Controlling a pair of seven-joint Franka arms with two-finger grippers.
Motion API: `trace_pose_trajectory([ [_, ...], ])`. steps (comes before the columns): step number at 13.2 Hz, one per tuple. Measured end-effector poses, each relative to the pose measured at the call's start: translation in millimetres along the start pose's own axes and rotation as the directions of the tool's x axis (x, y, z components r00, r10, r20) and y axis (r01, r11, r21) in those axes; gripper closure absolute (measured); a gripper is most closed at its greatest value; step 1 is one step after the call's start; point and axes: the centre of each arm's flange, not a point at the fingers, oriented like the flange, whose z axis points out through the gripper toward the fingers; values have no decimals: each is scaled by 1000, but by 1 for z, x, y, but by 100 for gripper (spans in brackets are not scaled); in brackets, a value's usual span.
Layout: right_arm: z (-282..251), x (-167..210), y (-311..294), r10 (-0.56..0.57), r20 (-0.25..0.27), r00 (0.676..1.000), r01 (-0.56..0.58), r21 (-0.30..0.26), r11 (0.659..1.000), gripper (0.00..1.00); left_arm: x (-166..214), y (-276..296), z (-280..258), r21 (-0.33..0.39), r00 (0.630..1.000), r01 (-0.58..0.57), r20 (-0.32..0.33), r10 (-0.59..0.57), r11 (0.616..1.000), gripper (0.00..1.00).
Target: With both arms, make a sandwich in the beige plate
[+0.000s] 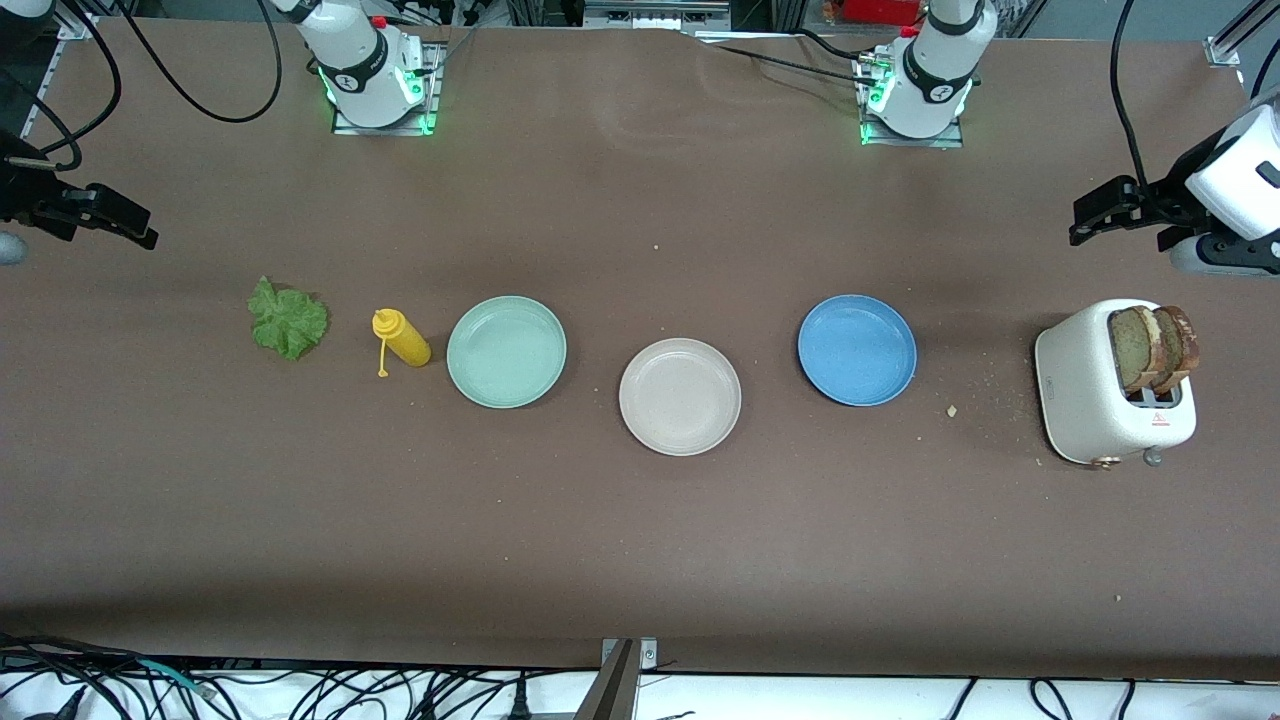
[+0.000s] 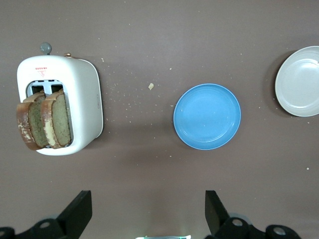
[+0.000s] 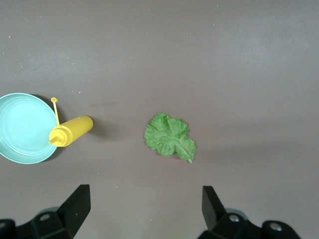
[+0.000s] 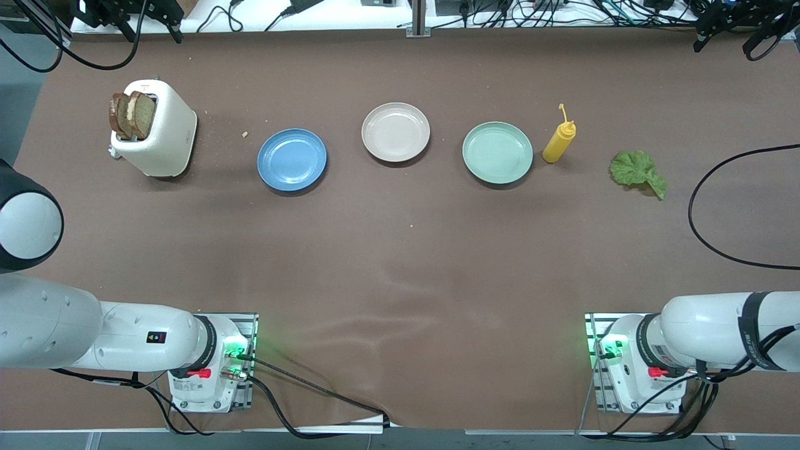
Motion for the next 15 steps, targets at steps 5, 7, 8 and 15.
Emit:
trace_pose_trajectory([
  [5,0,0,0,1,0,1000,-1,0,1000,0,8,-54,34,-7,1000,-27,-12,27,1000,0],
  [7,0,0,0,1,1,1000,-1,0,1000,0,11,-76,52,-8,999,-21,-26,21,1000,0],
  [8,1,0,1,1,2,1000,-1,0,1000,0,13,-87,63,-7,999,-19,-38,18,1000,0],
  [15,4,2,1,2,9,1000,-2,0,1000,0,28,-144,136,-1,996,25,-90,-25,1000,0],
])
